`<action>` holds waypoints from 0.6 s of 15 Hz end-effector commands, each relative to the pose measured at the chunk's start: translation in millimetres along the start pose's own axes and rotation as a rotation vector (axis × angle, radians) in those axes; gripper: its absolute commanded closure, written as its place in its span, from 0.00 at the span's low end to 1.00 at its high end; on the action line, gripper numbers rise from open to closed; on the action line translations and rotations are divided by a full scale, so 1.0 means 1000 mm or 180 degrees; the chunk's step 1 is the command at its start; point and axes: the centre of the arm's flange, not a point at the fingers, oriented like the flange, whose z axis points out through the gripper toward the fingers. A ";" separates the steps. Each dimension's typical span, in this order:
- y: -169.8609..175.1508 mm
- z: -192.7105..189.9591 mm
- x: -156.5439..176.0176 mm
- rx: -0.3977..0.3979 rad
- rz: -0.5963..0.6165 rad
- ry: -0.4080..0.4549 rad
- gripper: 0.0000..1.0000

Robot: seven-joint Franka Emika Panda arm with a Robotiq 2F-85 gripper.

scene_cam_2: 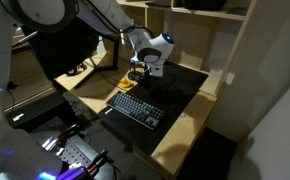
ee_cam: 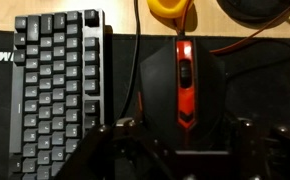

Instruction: Move the rubber duck and the mouse to the left

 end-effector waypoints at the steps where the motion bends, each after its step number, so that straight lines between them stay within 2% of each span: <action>1: 0.000 -0.001 0.000 0.0000 0.0000 0.0001 0.31; 2: -0.002 0.010 0.002 -0.0044 0.0010 0.0088 0.56; 7: -0.002 0.086 -0.040 -0.0481 -0.0349 0.0118 0.56; 9: -0.004 0.112 -0.050 -0.0559 -0.0490 0.0260 0.56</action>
